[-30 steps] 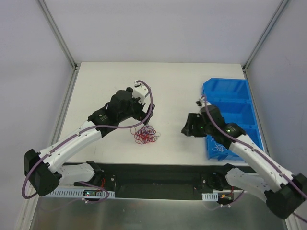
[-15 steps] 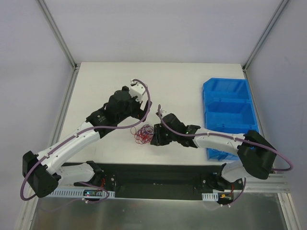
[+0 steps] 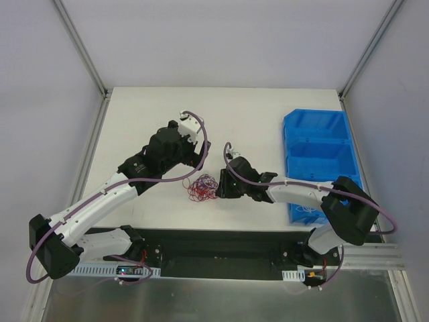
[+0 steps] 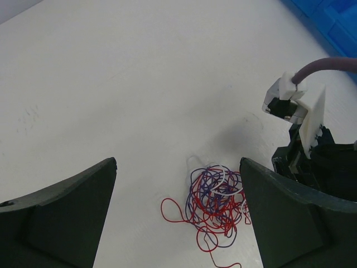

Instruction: Untangle the cables

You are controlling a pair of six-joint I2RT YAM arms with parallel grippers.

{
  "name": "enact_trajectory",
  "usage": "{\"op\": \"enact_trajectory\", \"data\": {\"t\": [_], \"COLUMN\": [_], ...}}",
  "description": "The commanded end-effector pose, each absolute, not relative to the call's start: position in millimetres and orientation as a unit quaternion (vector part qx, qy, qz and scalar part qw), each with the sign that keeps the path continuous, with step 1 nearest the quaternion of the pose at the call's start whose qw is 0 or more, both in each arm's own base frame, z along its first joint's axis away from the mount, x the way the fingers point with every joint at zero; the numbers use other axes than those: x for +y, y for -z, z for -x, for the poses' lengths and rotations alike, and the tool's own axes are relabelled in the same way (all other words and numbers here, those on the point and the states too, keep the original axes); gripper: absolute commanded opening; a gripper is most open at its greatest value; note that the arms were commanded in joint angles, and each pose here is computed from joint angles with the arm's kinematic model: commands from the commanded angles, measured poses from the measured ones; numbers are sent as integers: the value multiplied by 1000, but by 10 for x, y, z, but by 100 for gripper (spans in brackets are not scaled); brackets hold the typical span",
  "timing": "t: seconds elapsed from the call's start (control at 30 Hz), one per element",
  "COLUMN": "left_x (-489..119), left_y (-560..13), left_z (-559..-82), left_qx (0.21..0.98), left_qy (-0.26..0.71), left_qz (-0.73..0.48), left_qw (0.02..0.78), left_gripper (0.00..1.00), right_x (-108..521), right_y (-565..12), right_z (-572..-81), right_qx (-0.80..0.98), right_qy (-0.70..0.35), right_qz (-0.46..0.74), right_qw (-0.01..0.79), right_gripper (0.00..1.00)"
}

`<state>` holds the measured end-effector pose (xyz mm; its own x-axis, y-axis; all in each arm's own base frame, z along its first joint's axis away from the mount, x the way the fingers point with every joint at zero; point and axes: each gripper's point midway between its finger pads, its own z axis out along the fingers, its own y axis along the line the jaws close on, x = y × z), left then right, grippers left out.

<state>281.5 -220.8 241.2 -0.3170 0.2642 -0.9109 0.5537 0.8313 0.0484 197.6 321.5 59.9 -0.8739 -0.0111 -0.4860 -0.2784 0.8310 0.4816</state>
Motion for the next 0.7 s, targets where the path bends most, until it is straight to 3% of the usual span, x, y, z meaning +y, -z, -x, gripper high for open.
{"op": "enact_trajectory", "data": {"t": [0.0,0.4,0.5,0.67], "left_x": [-2311,-2357,-2366,-2467], "left_y": [-2527,-2482,-2455,-2338], "left_z": [-2775,-2757,-2756,-2743], "left_qx": [786,788,790,798], "left_qy": [164,175,175,192], "left_qz": [-261,-264,-265,-270], "left_qw": [537,528,525,503], "left_gripper": [91,91,91,92], "right_x": [3241,3216,3210,3125], "right_y": [-504,-377,-370,-442], "right_z": [-2085,-2167,-2169,-2168], "right_qx": [932,936,936,932], "right_qy": [-269,-243,-242,-240], "right_qz": [58,63,62,63], "right_qw": [237,246,247,265], "right_gripper": [35,27,21,2]}}
